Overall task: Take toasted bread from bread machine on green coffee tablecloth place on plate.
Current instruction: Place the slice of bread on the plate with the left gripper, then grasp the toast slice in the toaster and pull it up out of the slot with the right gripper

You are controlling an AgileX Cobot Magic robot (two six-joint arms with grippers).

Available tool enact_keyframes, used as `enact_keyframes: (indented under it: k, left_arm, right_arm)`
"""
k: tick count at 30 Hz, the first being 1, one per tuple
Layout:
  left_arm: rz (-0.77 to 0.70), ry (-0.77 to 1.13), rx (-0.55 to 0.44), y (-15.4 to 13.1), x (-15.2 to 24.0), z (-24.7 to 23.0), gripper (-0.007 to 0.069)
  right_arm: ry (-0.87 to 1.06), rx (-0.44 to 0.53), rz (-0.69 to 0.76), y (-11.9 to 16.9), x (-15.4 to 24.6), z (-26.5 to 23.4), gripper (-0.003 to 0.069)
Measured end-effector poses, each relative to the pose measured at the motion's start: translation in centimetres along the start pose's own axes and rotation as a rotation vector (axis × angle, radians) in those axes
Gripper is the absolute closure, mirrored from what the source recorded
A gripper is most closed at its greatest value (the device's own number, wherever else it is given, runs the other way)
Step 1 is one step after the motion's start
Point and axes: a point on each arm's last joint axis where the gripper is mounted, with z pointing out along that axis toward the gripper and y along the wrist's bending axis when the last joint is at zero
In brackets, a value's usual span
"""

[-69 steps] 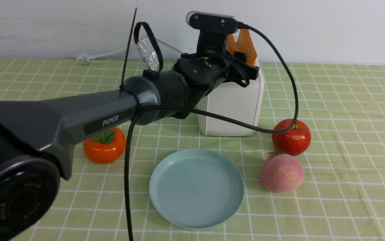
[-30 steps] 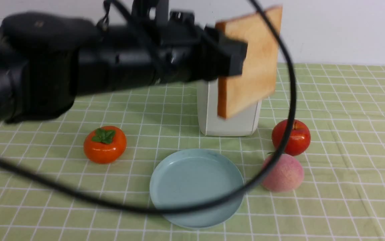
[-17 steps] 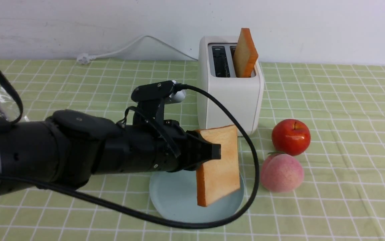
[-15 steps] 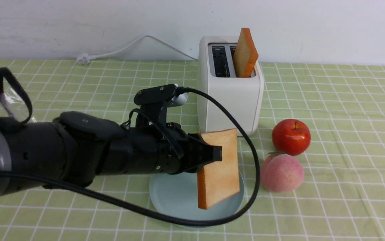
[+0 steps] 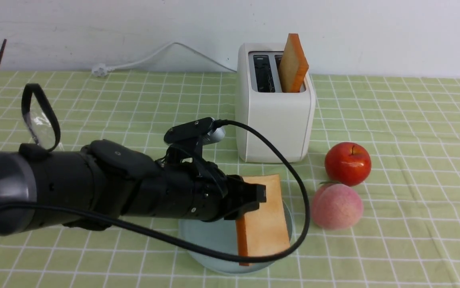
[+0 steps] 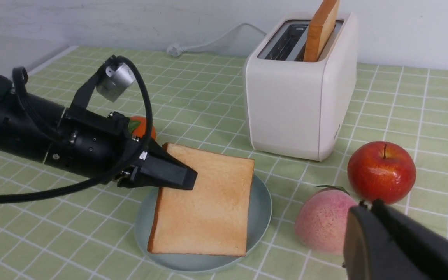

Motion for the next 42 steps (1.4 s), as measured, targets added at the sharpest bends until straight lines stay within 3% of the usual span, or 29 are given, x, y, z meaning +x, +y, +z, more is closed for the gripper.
enact_keyframes:
  k: [12,19,25,28,30,31,34,35,36,42]
  left_arm:
    - [0.023,-0.093,-0.085,0.6,-1.0,-0.5,0.0126]
    - [0.078,-0.198,-0.088,-0.3,-2.3,-3.2,0.0074]
    - [0.109,-0.178,-0.058,-0.2,0.1,-6.4,0.0077]
    - [0.118,-0.195,-0.03,-0.4,0.9,-8.3,0.012]
    - [0.144,-0.261,0.009,-1.0,1.1,-11.2,0.023]
    - [0.149,-0.275,0.017,-1.2,1.1,-11.7,0.0242]
    - [0.227,-0.373,0.076,-1.9,2.1,-16.0,0.0484]
    - [0.229,-0.37,0.074,-1.8,2.2,-16.0,0.0498]
    - [0.264,-0.408,0.11,-2.0,3.1,-17.9,0.0607]
    - [0.314,-0.476,0.177,-0.7,7.6,-21.5,0.0638]
  right_arm:
    - [-0.011,0.007,0.0,-0.1,-0.1,0.0,0.0651]
    - [-0.014,0.009,0.0,-0.1,-0.1,0.0,0.0648]
    - [-0.015,0.009,0.002,-0.1,-0.2,0.0,0.0646]
    - [0.008,-0.007,-0.005,0.0,-0.6,0.4,0.0646]
    - [0.078,-0.044,-0.006,-0.1,-1.8,1.6,0.0645]
    - [0.083,-0.046,-0.005,-0.1,-1.9,1.7,0.0645]
    - [0.173,-0.076,0.049,-1.0,-4.1,4.8,0.0645]
    - [0.177,-0.079,0.056,-1.0,-4.2,5.0,0.0645]
    - [0.206,-0.085,0.092,-1.6,-4.9,6.7,0.0645]
    - [0.303,-0.115,0.169,-3.5,-6.9,13.5,0.0645]
